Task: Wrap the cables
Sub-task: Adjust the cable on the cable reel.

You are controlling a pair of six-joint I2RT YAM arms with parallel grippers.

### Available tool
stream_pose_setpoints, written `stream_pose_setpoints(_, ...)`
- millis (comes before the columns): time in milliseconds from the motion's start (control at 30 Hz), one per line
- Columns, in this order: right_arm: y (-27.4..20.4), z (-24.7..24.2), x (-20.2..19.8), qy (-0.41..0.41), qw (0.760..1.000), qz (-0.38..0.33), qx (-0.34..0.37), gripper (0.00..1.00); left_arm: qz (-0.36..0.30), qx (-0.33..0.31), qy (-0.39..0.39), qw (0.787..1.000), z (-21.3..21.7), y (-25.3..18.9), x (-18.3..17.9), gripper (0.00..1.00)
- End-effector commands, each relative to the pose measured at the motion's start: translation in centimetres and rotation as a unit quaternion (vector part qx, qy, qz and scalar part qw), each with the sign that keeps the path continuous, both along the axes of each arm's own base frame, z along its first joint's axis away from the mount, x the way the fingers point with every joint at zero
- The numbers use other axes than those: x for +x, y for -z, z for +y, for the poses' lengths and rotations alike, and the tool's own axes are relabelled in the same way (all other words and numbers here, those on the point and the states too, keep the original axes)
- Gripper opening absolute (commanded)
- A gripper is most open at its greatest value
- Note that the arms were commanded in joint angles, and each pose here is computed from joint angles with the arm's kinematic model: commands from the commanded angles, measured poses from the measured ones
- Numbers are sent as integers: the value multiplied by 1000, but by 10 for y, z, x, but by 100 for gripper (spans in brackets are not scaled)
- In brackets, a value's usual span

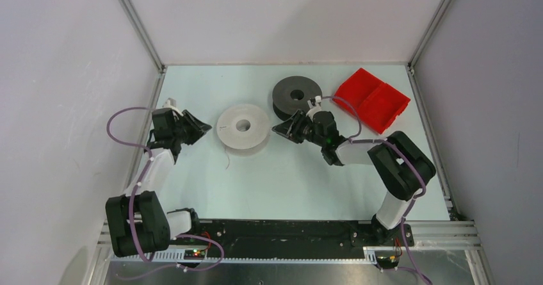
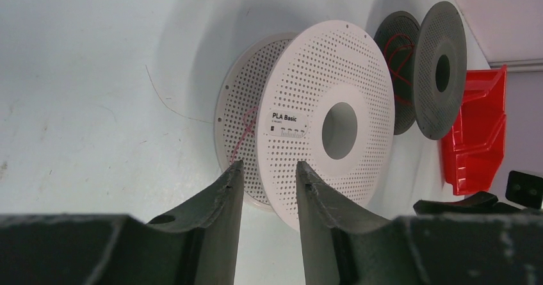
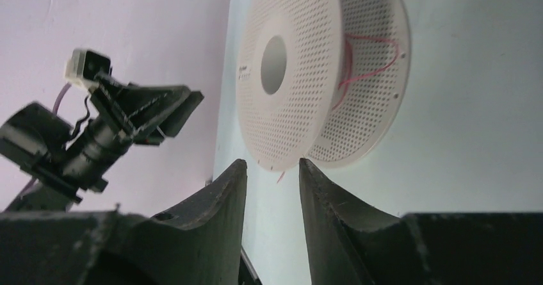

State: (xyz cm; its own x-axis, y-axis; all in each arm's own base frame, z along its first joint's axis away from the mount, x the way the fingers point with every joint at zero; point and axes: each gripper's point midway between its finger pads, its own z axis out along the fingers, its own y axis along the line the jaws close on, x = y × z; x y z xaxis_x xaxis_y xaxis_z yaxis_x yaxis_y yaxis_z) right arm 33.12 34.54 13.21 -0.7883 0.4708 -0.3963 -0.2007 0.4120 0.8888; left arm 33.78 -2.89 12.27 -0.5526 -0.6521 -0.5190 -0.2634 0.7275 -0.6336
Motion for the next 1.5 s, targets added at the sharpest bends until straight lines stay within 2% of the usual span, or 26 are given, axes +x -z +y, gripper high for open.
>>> stream_pose_setpoints(0,2,-4,25,55,998,34,29,41,-38,14,-1,999,5,-24,5,39)
stream_pose_setpoints(233,33,-3,56,109,989,89,51,41,-31,-1,8,999,-1,-19,0,40)
stream_pose_setpoints(600,47,2,88,159,977,121,71,40,-33,-6,16,999,-4,-16,-4,39)
stream_pose_setpoints(1100,74,9,80,183,967,170,56,38,-39,-9,17,999,-6,-19,-3,40)
stream_pose_setpoints(1333,75,11,72,180,968,168,43,37,-40,-7,15,999,-5,-20,-3,40)
stream_pose_setpoints(1467,70,17,73,175,969,162,61,36,-39,-8,17,999,-5,-19,-3,39)
